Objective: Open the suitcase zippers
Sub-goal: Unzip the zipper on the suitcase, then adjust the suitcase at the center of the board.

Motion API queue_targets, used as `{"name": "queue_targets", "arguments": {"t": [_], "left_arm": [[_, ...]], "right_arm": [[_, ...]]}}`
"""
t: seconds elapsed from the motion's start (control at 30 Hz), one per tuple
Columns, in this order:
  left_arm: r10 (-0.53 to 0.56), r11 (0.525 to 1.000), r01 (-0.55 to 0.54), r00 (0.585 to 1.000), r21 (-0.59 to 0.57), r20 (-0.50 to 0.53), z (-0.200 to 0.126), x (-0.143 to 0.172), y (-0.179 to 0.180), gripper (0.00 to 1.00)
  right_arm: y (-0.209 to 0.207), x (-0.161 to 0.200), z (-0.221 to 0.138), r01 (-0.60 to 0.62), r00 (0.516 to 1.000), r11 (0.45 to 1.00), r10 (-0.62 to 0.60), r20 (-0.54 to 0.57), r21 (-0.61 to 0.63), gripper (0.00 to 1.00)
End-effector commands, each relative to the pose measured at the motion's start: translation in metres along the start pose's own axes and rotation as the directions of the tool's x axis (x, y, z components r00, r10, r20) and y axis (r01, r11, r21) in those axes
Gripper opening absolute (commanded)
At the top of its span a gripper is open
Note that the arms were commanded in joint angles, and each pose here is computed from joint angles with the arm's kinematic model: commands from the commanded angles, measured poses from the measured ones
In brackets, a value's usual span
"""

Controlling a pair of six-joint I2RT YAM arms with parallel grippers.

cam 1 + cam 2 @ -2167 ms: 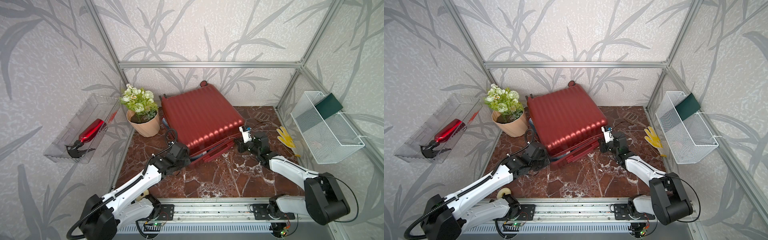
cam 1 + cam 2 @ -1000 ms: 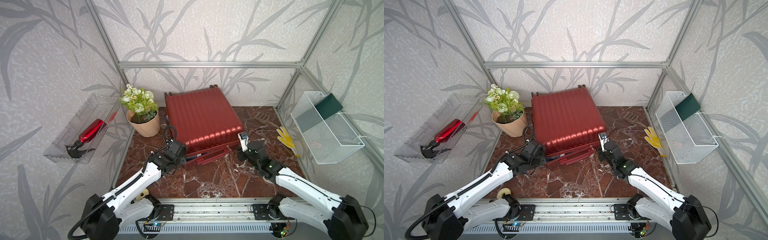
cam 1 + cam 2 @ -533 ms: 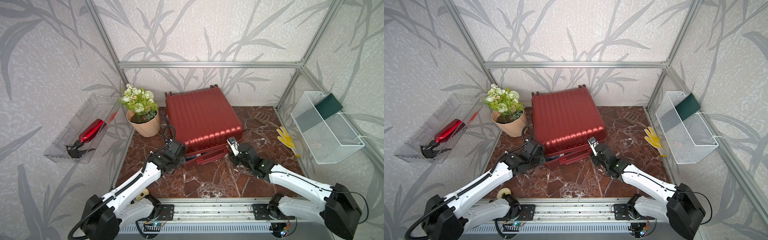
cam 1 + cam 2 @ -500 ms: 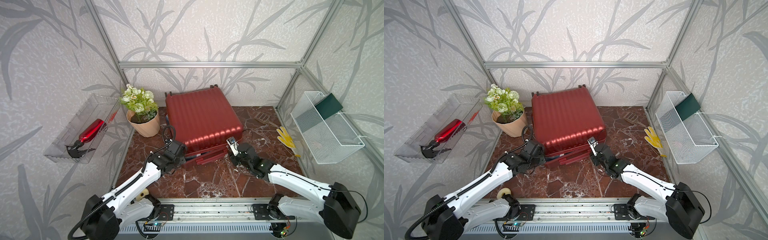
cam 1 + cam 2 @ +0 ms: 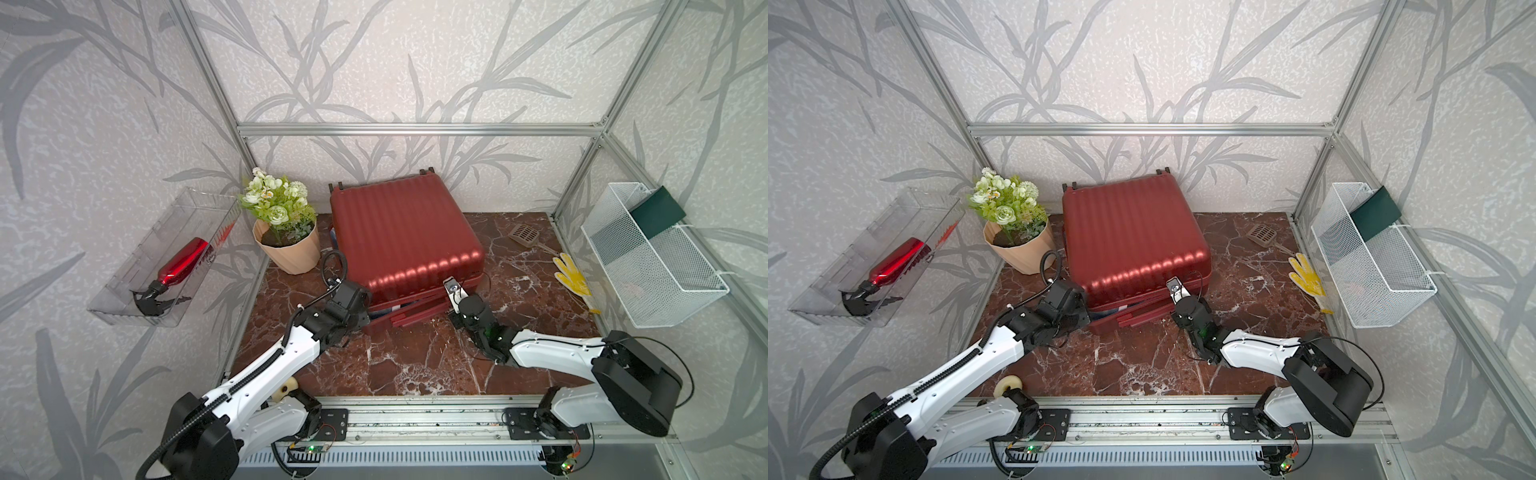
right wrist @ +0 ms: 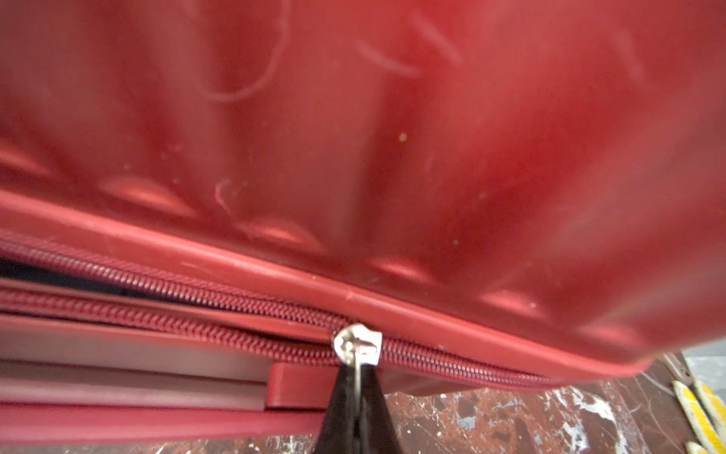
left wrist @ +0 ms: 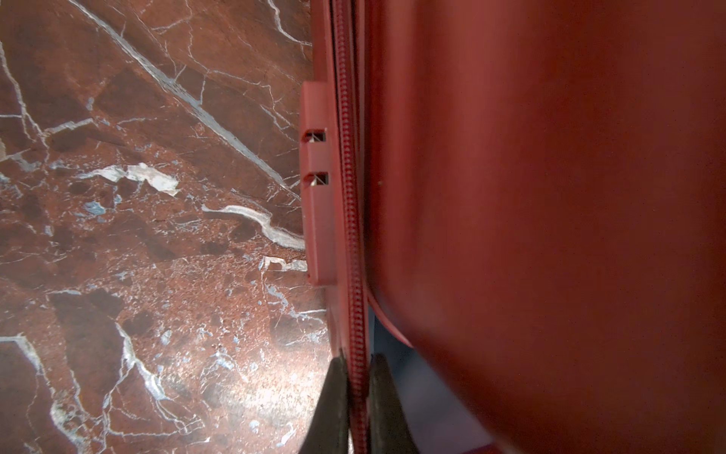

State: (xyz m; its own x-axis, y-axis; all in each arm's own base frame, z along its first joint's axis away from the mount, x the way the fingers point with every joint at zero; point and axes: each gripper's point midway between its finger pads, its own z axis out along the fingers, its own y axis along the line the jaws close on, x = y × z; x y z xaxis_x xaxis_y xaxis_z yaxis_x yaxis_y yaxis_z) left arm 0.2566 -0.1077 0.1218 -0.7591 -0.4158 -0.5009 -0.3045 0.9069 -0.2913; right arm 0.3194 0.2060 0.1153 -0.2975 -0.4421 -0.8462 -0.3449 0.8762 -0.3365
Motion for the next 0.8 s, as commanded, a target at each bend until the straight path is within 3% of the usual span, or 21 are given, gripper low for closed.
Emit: {"name": "queue_targets", "arguments": {"t": [0.0, 0.13, 0.4, 0.67, 0.77], "left_arm": [[0.064, 0.991, -0.067, 0.998, -0.12, -0.03, 0.005, 0.011, 0.03, 0.0], [0.053, 0.984, -0.053, 0.999, -0.167, -0.007, 0.001, 0.002, 0.04, 0.0], [0.02, 0.979, -0.019, 1.0, -0.202, 0.004, -0.001, -0.009, 0.052, 0.0], [0.031, 0.969, -0.029, 1.0, -0.246, 0.005, 0.005, -0.028, 0.055, 0.0], [0.034, 0.96, -0.027, 0.999, -0.278, 0.022, 0.008, -0.044, 0.058, 0.0]], "right_arm": [[-0.023, -0.021, -0.008, -0.05, 0.995, 0.996, 0.043, 0.088, 0.08, 0.0], [-0.042, -0.023, -0.019, -0.096, 0.994, 0.991, 0.091, 0.058, 0.095, 0.0], [-0.1, 0.007, -0.023, -0.323, 0.943, 0.932, 0.332, -0.03, 0.167, 0.0], [-0.143, 0.005, -0.015, -0.492, 0.869, 0.853, 0.494, 0.036, 0.172, 0.0], [-0.147, -0.002, -0.02, -0.5, 0.865, 0.85, 0.499, 0.054, 0.167, 0.0]]}}
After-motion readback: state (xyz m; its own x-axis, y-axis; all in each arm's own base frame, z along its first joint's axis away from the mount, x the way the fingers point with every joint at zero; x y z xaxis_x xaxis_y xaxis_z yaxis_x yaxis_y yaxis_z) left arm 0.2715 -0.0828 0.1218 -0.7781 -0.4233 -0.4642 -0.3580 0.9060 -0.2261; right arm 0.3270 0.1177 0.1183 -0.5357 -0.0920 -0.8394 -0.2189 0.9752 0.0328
